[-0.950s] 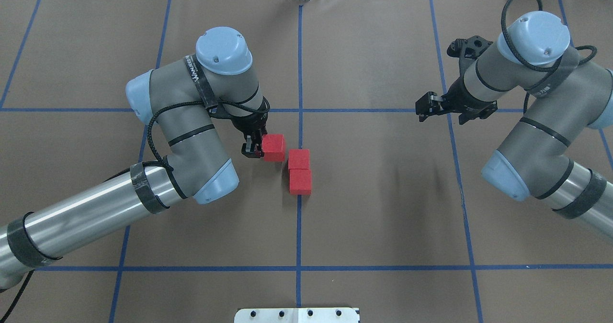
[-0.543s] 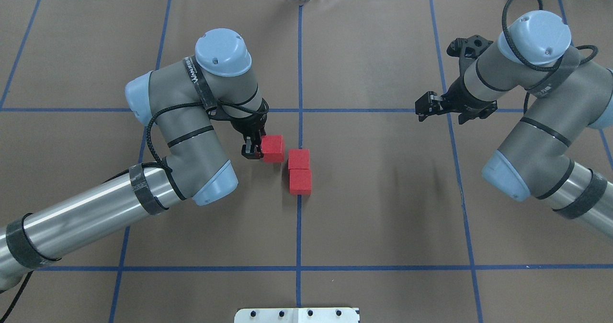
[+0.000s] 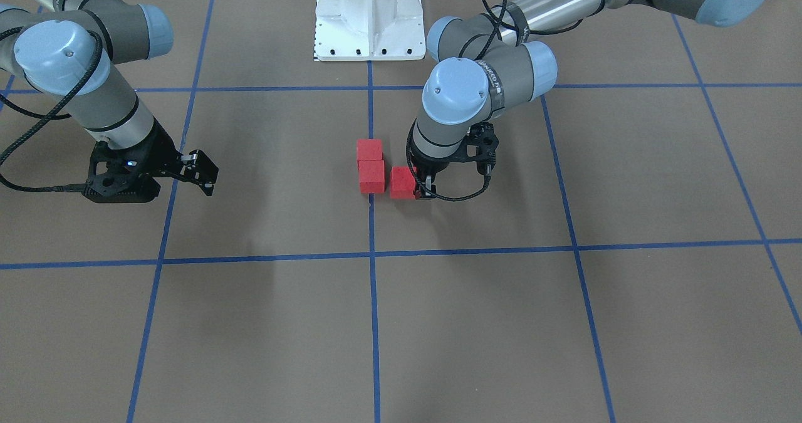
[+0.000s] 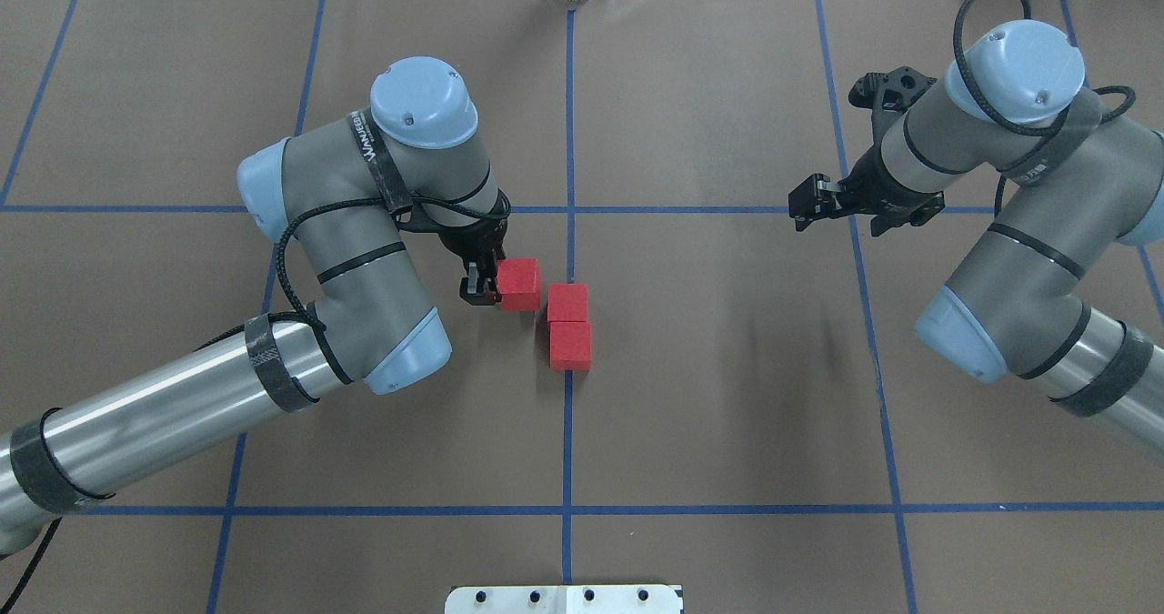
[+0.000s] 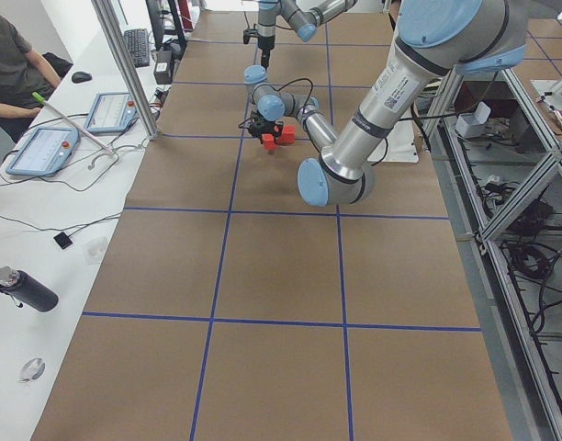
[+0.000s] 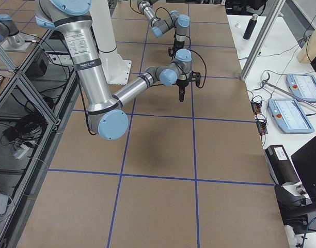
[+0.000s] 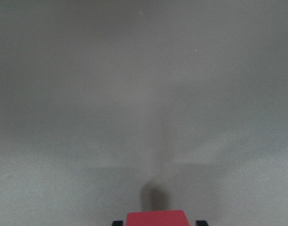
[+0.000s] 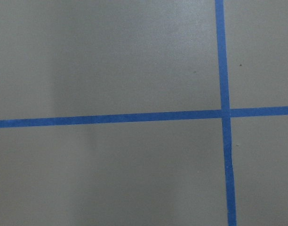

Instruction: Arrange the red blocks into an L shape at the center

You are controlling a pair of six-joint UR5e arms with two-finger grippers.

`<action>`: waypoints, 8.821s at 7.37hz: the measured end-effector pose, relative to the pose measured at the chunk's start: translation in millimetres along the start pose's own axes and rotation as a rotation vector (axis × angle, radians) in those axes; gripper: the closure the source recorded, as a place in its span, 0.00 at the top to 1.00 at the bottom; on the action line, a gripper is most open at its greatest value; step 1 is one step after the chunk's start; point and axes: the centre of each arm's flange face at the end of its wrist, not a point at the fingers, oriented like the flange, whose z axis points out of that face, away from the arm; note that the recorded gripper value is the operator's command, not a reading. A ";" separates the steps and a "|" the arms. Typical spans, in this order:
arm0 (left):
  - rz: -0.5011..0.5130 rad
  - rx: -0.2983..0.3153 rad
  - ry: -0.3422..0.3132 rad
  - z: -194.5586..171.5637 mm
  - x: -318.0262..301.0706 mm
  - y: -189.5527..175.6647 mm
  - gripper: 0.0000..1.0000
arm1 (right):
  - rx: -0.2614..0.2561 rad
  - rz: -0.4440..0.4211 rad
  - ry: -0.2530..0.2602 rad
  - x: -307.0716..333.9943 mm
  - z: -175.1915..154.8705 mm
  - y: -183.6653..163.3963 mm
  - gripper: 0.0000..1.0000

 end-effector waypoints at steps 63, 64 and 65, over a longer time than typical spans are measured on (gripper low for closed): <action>0.230 0.017 -0.024 30.9 -75.6 -6.1 1.00 | -0.001 -0.001 0.001 -0.1 0.5 -0.3 1.00; 0.227 0.017 -0.012 22.8 -69.2 -10.9 1.00 | 0.000 -0.001 0.001 -0.1 0.5 -0.3 1.00; 0.246 0.010 0.007 7.1 -63.3 -15.2 1.00 | 0.002 0.000 0.000 0.5 -1.0 -1.2 1.00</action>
